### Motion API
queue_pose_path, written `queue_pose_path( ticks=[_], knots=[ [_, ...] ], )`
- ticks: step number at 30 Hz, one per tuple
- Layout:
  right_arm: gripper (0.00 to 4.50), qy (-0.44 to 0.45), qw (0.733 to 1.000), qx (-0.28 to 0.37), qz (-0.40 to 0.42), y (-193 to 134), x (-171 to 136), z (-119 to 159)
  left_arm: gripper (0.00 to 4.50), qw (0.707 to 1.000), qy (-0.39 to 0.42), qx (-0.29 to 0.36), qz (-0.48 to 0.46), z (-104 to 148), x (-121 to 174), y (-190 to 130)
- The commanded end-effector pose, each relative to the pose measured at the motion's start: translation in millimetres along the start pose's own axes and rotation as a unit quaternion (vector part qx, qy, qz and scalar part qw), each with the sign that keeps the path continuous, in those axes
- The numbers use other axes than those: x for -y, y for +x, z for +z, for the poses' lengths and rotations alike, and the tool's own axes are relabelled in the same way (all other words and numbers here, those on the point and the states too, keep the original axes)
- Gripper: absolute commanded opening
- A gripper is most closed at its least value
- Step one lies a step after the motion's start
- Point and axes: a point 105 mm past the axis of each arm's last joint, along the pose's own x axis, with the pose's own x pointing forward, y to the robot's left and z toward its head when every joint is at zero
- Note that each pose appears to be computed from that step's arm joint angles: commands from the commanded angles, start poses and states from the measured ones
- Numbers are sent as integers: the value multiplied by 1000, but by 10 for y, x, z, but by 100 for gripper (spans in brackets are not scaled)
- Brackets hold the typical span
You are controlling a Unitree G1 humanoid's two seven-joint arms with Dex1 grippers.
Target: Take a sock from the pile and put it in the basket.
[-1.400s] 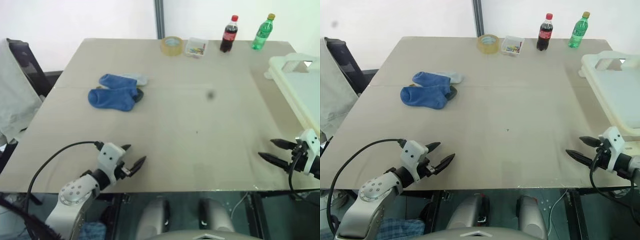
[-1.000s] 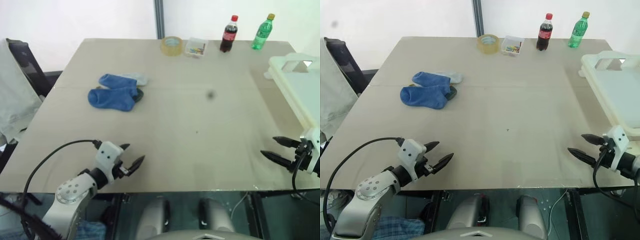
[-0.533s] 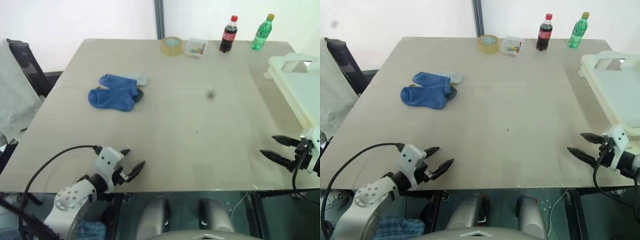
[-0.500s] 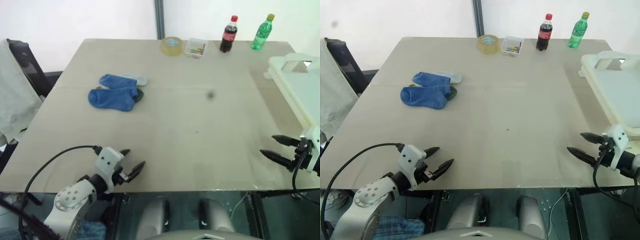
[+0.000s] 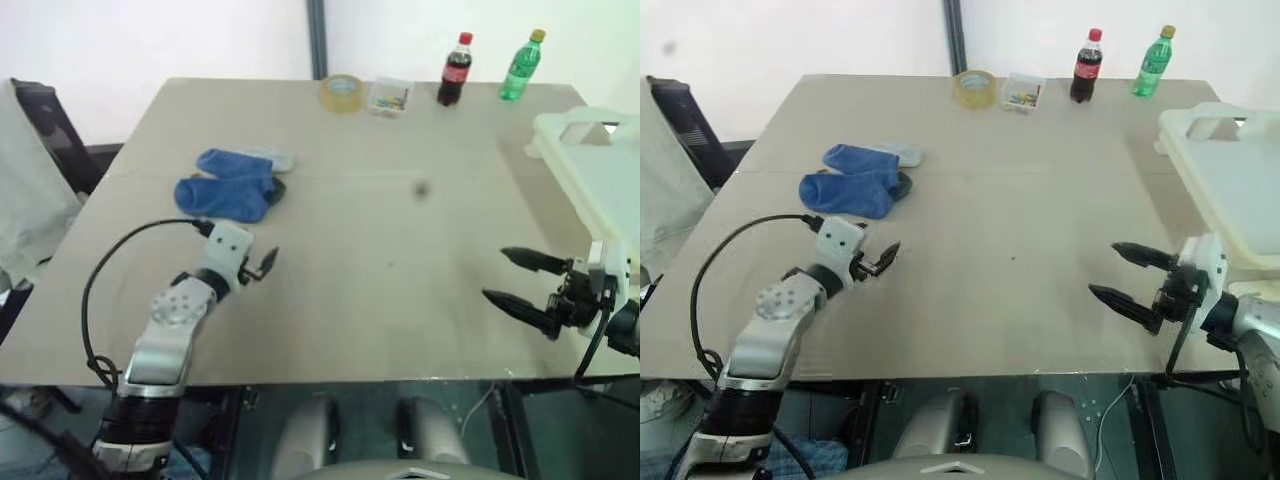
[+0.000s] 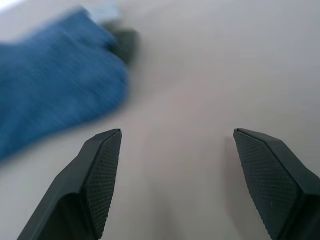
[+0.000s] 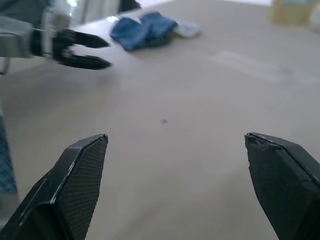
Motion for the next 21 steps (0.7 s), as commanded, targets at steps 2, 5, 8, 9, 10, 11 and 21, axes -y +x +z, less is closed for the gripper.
queue_pose_path(
  ticks=[2, 5, 8, 9, 10, 11, 21],
  knots=[
    [447, -20, 999, 30, 24, 126, -92, 233, 384, 996, 73, -14, 43, 8, -280, 306],
    [447, -23, 999, 31, 24, 137, -96, 243, 384, 994, 88, -33, 58, -25, -393, 524],
    [447, -22, 999, 23, 11, 81, -58, 193, 384, 994, 91, -29, 60, -2, -400, 625],
    [447, -21, 1000, 20, 6, 58, -46, 172, 384, 994, 88, -28, 55, 0, -374, 644],
    [447, -20, 1000, 18, 2, 38, -38, 155, 384, 995, 84, -28, 47, -7, -343, 659],
    [449, -19, 1000, 17, -2, 21, -31, 141, 358, 995, 80, -29, 44, -20, -315, 663],
    [450, -19, 1000, 12, -18, -50, -23, 107, 5, 996, 62, -54, 29, -30, -189, 494]
  ],
)
